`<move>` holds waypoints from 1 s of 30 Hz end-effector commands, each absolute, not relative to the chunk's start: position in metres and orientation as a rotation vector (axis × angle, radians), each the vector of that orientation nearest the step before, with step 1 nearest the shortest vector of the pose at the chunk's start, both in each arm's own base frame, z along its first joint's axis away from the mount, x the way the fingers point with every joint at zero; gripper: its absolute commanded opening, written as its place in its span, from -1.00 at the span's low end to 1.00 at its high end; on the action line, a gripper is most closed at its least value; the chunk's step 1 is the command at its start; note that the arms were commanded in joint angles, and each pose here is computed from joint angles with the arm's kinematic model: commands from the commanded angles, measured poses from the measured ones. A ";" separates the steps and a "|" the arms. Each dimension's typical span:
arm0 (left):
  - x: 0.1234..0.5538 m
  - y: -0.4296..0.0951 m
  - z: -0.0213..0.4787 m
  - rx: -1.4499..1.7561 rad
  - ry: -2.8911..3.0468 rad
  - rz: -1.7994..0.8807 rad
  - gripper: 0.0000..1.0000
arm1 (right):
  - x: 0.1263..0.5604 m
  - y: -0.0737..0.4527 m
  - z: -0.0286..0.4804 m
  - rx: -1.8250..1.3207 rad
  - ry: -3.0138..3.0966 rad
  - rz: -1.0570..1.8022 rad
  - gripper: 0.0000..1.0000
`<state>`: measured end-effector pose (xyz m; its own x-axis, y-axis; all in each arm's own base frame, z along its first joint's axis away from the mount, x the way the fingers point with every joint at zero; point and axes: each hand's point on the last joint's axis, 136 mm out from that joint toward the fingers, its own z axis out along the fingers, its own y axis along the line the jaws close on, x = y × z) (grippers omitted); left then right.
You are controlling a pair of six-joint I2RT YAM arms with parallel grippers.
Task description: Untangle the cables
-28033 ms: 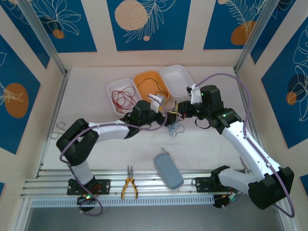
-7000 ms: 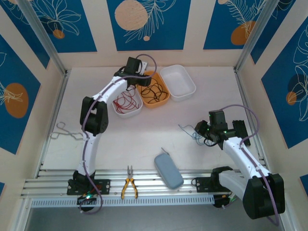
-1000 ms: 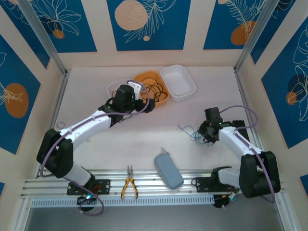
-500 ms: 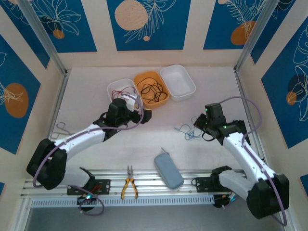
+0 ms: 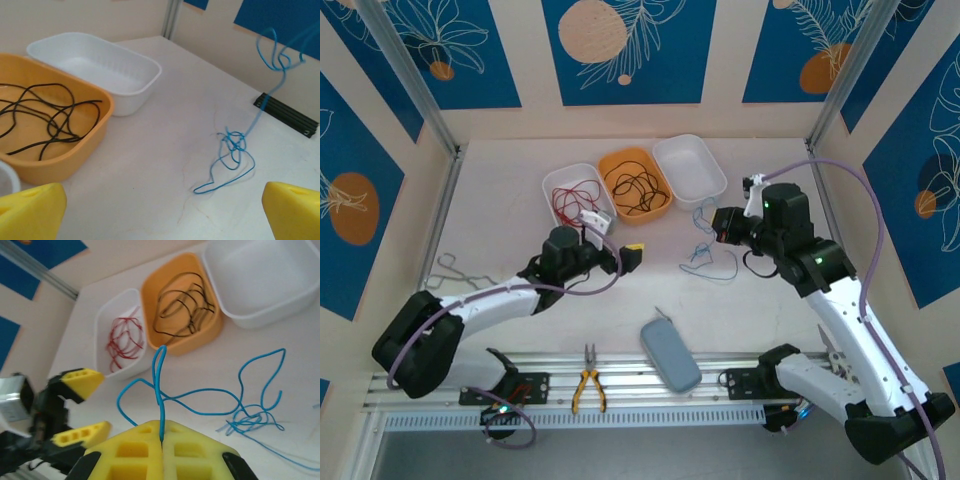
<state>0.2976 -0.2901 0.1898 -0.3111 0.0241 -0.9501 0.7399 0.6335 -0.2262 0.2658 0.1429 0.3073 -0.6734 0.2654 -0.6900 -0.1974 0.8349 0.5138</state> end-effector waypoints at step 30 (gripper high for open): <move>0.273 -0.410 0.164 0.906 1.517 -0.940 0.36 | 0.281 0.175 0.423 -0.276 2.145 0.553 -1.00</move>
<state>0.2712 -0.3974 0.1370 -0.1767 0.1681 -0.9698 0.9059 0.4130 -0.0935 0.2852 0.1747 0.4118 -0.6144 0.0296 -0.7884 -0.3632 0.8765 0.3160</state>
